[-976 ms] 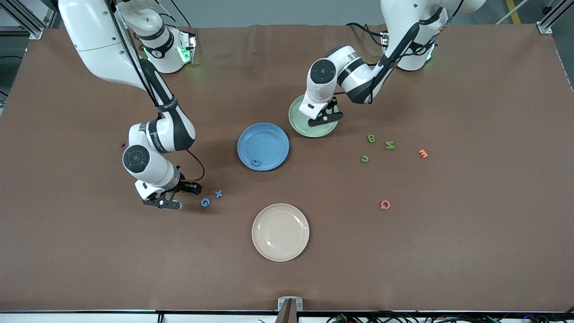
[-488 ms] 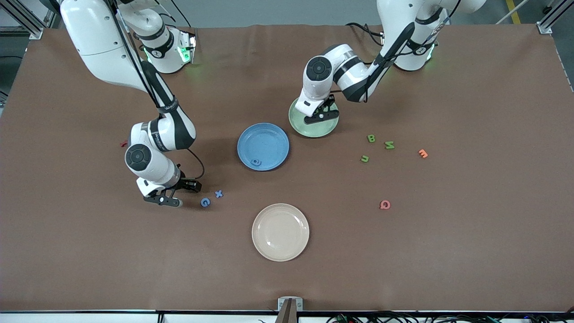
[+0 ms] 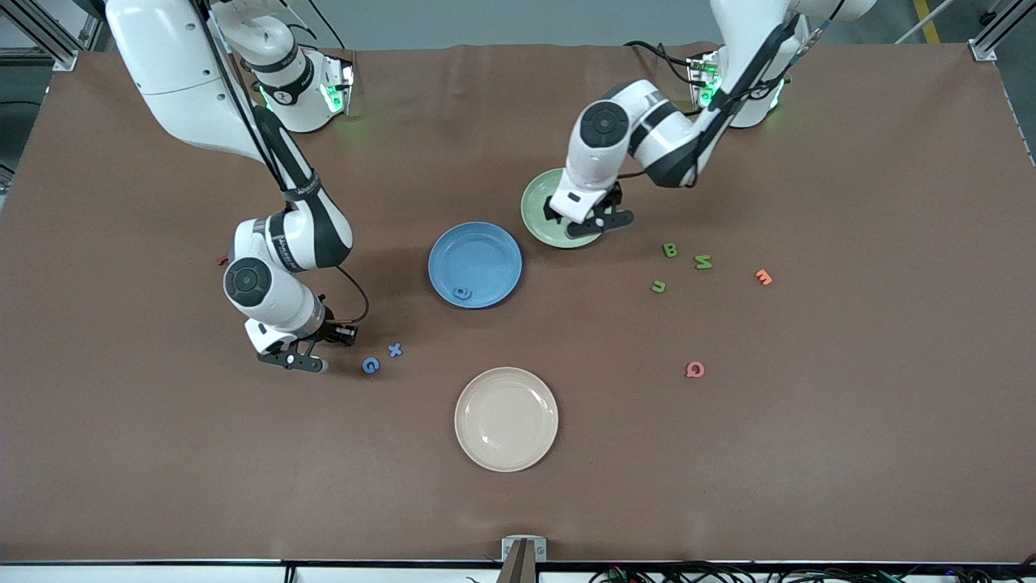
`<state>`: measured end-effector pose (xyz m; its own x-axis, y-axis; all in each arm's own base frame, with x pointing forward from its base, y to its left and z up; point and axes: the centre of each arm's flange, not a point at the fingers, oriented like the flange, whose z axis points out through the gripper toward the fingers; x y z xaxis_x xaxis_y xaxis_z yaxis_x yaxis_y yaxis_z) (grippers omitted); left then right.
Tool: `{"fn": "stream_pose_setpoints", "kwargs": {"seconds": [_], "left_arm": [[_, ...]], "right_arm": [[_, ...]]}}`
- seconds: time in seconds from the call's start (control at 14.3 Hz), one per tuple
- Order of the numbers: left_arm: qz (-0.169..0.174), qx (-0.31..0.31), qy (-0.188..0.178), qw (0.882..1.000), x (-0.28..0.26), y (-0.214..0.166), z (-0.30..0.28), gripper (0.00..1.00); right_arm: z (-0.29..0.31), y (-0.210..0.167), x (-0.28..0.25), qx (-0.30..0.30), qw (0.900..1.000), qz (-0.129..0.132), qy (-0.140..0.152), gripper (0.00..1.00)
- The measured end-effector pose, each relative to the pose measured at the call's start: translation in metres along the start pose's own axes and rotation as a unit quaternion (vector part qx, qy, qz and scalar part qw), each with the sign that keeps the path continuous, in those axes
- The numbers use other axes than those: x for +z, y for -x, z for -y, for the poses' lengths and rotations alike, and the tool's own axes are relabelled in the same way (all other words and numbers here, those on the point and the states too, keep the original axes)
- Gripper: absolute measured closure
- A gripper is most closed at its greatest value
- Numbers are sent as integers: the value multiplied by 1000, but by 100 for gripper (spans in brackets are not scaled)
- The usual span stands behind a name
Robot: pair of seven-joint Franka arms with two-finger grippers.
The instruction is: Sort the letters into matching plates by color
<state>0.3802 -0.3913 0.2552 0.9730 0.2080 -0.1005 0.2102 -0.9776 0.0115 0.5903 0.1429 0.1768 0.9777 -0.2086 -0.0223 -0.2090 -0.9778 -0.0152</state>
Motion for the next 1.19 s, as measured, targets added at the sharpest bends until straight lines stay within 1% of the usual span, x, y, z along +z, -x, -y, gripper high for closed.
{"fn": "stream_pose_setpoints", "kwargs": {"seconds": [0.21,0.28,0.56,0.7,0.84,0.98,1.19], "left_arm": [[-9,14,8,1000,-14,-43,29,0],[-12,18,11,1000,-17,-56,38,0],[-17,35,18,999,-24,-107,81,0],[-27,52,5,998,-22,-122,94,0],[-37,69,-11,997,-15,-136,100,0],[-38,78,-17,996,-5,-146,102,0],[-31,88,-18,995,13,-158,97,1]], "right_arm": [[20,13,-4,28,999,30,10,59],[37,21,-11,42,999,33,12,59],[134,86,-44,86,996,31,15,59],[170,116,-52,110,993,25,13,59],[194,139,-55,127,992,23,12,59],[204,151,-55,136,990,24,16,44],[205,147,-60,139,990,22,16,15]]}}
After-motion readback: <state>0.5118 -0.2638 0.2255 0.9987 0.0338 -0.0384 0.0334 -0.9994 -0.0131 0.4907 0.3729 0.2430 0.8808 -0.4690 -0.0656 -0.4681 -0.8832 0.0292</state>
